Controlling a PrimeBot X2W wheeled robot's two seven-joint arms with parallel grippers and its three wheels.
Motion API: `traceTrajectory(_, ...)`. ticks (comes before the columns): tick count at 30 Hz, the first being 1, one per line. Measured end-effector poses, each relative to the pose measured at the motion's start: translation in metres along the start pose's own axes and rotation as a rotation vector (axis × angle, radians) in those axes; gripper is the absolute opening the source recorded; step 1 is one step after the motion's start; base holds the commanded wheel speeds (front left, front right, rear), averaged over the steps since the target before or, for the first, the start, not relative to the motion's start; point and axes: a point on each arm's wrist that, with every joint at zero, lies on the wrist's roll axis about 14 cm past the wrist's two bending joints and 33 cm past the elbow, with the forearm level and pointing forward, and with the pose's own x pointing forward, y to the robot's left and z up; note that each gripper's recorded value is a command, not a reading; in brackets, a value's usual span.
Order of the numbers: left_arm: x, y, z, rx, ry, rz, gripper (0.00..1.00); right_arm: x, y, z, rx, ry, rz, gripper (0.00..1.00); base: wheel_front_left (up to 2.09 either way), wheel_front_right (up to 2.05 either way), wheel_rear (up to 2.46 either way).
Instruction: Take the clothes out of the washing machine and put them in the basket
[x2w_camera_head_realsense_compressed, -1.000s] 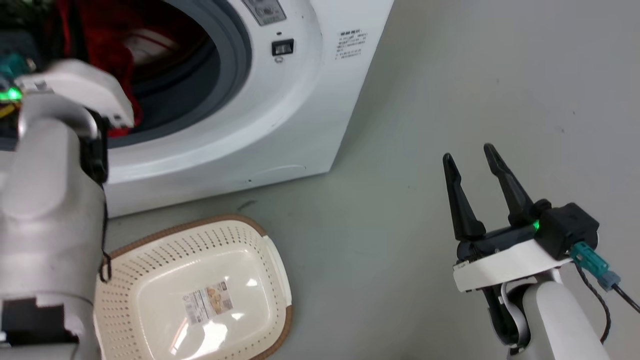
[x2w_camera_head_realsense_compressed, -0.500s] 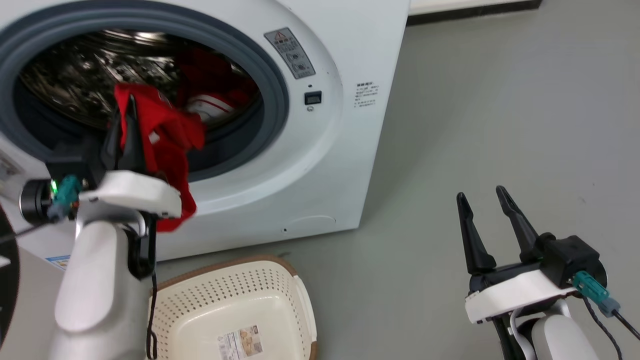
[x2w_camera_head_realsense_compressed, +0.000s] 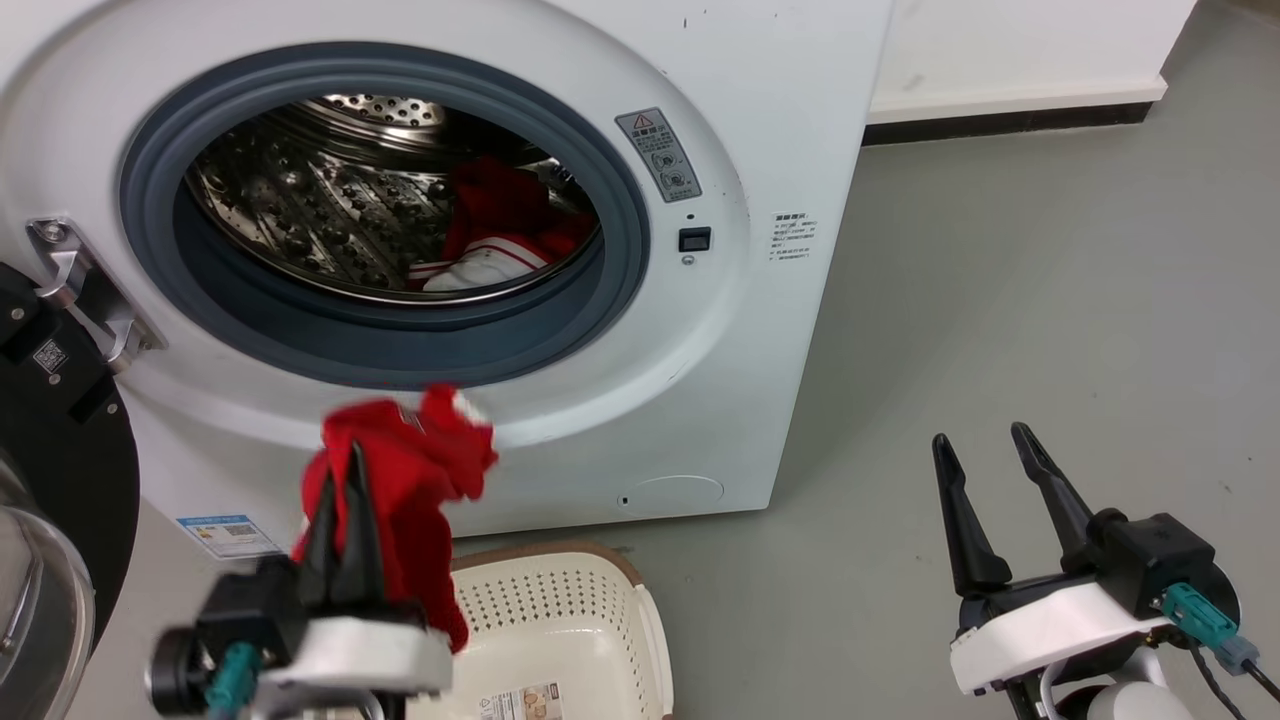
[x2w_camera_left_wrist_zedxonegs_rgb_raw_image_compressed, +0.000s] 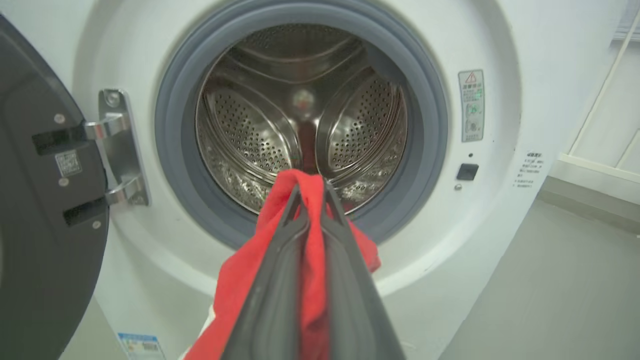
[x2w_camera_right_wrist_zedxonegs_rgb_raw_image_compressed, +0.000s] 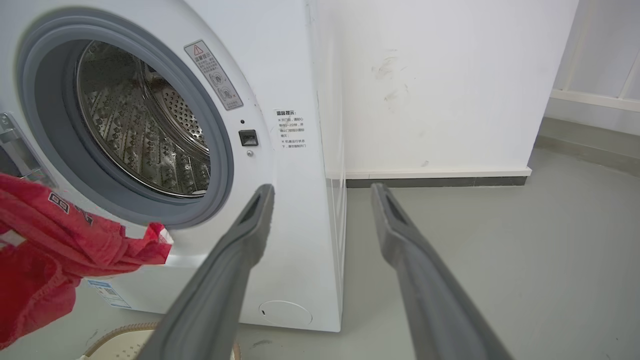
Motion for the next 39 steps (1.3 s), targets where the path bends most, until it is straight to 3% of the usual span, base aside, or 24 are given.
traceTrajectory(12,-0.070,0.006,-0.140,-0.105,0.477,0.092,0.00,0.020,0.006,-0.019,-0.001,0.052,0.025,1.00,0.00,0.00,0.00)
traceTrajectory(32,-0.066,0.024,-0.300,-0.071,0.943,0.107,0.00,0.078,0.005,-0.096,0.024,0.172,0.055,1.00,0.00,0.00,0.00)
traceTrajectory(39,-0.053,0.030,-0.341,-0.049,1.019,0.103,0.00,0.092,0.003,-0.131,0.030,0.225,0.062,1.00,0.00,0.00,0.00)
